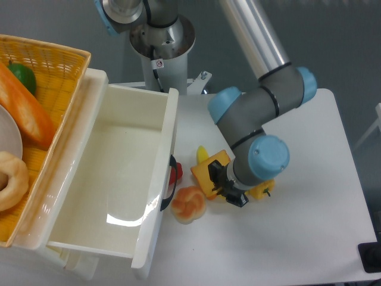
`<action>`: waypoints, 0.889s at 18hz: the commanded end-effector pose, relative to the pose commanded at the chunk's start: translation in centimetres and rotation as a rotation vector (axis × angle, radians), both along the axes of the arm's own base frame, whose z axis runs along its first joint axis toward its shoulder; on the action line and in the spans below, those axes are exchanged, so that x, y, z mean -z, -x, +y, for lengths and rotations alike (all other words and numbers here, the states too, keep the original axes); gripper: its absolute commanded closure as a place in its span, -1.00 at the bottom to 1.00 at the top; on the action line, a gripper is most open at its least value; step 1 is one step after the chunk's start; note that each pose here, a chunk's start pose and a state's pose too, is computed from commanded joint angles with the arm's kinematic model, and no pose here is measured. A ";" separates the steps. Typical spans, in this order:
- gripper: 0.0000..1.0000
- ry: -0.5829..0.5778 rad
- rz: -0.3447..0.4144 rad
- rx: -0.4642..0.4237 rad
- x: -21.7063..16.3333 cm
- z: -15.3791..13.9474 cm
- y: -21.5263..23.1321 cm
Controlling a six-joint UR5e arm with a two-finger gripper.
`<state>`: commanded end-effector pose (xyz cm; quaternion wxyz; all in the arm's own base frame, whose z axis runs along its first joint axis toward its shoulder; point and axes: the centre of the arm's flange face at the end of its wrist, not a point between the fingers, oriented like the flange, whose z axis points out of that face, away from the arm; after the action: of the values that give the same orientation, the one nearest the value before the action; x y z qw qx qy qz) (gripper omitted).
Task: Pick up the bread slice
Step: 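Lift the held bread slice up off the banana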
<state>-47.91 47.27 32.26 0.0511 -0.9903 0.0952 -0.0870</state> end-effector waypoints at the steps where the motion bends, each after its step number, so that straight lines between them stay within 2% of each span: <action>1: 1.00 -0.018 0.018 -0.016 -1.6 -0.8 0.3; 6: 1.00 -0.040 0.104 -0.044 -6.0 -2.9 2.2; 8: 1.00 0.010 0.165 -0.044 -7.1 -3.8 3.6; 12: 1.00 -0.009 0.255 -0.097 -12.0 -6.3 6.8; 16: 1.00 0.045 0.323 -0.036 -13.6 -7.5 7.7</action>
<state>-55.64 39.80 45.88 0.0147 -0.9939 0.0824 0.0721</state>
